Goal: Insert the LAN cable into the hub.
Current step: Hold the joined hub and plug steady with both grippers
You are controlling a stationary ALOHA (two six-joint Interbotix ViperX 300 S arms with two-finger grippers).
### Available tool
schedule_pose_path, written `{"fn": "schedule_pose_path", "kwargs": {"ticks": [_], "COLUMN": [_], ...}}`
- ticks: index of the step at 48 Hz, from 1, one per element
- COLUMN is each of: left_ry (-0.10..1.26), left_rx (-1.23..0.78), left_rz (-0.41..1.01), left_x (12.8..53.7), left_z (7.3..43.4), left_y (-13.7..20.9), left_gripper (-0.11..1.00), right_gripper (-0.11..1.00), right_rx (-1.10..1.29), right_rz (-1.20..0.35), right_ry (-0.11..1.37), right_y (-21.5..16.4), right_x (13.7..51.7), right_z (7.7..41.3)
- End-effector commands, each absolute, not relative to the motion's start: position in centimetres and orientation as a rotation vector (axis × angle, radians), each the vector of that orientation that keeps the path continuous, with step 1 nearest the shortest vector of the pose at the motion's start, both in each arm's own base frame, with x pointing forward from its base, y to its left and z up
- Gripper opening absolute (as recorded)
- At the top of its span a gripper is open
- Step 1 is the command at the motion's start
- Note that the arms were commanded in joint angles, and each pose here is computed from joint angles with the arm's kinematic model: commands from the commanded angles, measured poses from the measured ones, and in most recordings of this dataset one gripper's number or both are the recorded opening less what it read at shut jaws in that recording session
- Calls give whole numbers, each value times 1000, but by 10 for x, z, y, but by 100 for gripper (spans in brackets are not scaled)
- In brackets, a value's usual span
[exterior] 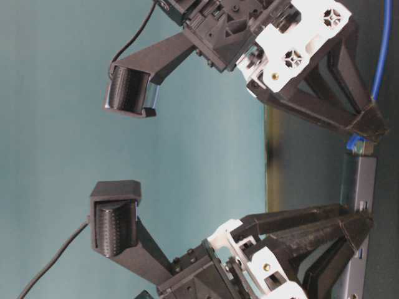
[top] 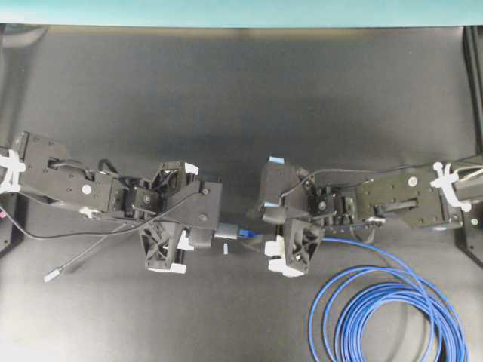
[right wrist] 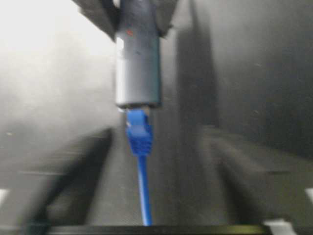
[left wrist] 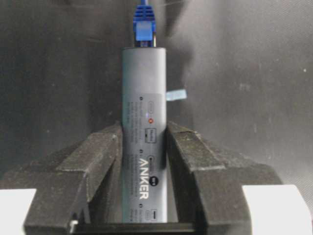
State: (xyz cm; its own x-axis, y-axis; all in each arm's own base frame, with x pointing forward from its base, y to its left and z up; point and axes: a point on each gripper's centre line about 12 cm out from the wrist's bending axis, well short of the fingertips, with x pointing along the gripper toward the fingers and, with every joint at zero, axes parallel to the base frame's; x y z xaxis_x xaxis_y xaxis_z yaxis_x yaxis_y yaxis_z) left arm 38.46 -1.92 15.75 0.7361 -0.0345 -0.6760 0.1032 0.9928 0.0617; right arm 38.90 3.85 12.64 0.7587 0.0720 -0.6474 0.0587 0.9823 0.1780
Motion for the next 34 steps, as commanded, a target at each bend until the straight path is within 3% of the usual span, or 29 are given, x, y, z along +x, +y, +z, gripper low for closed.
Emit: {"fn": "schedule_pose_path", "kwargs": {"ticks": [1,7,12,20,34], "left_ry": [730,748,751,750,630], "left_rx": [84,33,17,16,13], "left_rz": [-59,-23,-11,-10,-10], "left_x": [385,382,380,374,351], "left_z": [165,164,163,165,206], "left_y": [-14,-7,-4,-3,-3], "left_gripper": [32,69,88,85,84], "right_gripper": [83,85,85,84,84], "right_rx": [193,199,206,210,224], "right_rz": [19,17,17,18,8], "right_ry": [690,683,652,618,529], "right_y": [42,41,40,36,26], "right_x": [387,379,370,351,315], "right_z": [133,133,138,147,178]}}
